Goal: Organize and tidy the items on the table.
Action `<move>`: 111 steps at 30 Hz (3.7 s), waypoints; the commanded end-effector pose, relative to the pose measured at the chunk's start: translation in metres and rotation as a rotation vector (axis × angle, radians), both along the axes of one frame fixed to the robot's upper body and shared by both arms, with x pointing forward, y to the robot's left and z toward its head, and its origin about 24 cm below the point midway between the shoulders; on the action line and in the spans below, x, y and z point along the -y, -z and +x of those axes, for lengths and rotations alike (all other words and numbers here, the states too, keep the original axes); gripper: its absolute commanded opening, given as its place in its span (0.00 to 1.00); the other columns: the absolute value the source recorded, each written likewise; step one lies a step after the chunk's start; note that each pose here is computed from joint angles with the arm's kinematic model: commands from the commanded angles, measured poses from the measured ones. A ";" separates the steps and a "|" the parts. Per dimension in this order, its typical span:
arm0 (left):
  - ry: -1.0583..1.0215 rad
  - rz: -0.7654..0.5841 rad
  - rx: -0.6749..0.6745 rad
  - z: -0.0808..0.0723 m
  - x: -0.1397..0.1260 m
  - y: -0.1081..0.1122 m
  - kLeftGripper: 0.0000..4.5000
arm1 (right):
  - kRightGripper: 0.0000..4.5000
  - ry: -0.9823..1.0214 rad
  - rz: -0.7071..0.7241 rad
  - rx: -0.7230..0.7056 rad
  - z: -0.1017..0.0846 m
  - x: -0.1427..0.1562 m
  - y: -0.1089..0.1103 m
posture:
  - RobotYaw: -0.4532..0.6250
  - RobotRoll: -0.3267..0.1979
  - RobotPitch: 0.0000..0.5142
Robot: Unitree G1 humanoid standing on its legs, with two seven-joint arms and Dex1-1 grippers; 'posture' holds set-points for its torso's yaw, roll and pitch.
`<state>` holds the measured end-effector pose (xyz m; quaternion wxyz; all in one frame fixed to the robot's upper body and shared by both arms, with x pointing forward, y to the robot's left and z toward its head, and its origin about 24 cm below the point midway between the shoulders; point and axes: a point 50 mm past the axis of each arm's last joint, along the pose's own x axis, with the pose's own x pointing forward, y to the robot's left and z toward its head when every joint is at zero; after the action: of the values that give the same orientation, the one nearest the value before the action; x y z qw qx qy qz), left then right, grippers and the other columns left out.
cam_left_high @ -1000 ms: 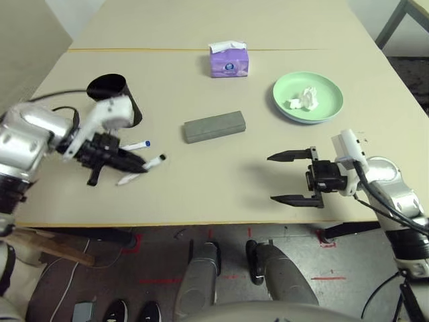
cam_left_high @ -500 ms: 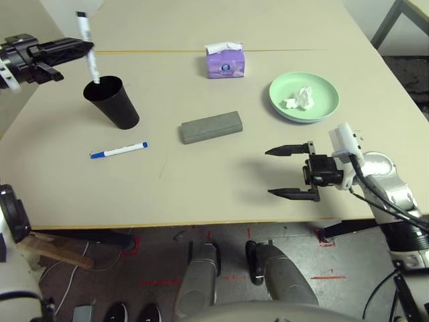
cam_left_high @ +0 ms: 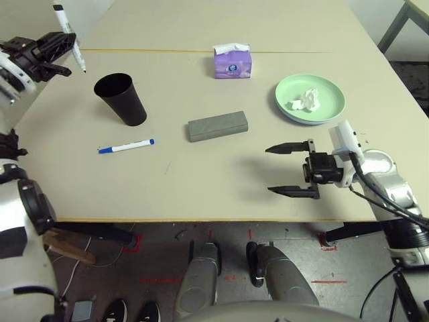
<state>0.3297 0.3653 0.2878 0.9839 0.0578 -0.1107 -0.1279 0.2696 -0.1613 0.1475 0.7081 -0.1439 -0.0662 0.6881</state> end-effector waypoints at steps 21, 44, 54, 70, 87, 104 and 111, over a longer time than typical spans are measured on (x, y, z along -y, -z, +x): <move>-0.025 0.031 -0.057 0.020 0.013 0.052 0.05 | 1.00 0.024 -0.037 0.000 -0.011 0.008 -0.002 | 0.37 0.62 0.40; 0.112 0.099 -0.070 0.009 0.009 0.026 0.99 | 1.00 0.027 0.022 -0.005 -0.008 0.002 -0.003 | 0.38 0.62 0.39; 0.711 0.510 -0.279 -0.030 0.052 -0.025 0.99 | 1.00 0.027 0.141 -0.067 -0.005 -0.010 -0.004 | 0.43 0.62 0.42; 0.690 1.217 -0.784 -0.056 0.036 0.035 0.99 | 1.00 0.411 0.162 -0.126 -0.013 -0.011 0.024 | 0.40 0.62 0.48; 0.481 1.303 -0.777 -0.033 0.012 0.061 0.99 | 1.00 0.346 0.147 -0.110 -0.016 -0.018 0.023 | 0.38 0.62 0.44; 0.470 1.273 -0.749 -0.007 0.024 0.103 0.99 | 1.00 0.326 0.129 -0.099 -0.025 -0.012 0.013 | 0.33 0.62 0.45; 0.465 1.264 -0.755 -0.007 0.022 0.105 0.90 | 1.00 0.302 0.130 -0.104 -0.029 -0.013 0.014 | 0.33 0.62 0.46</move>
<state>0.3245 0.3413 0.1906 0.6875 0.5399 0.3023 -0.3801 0.2443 -0.1487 0.1323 0.8183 -0.0719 -0.0492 0.5681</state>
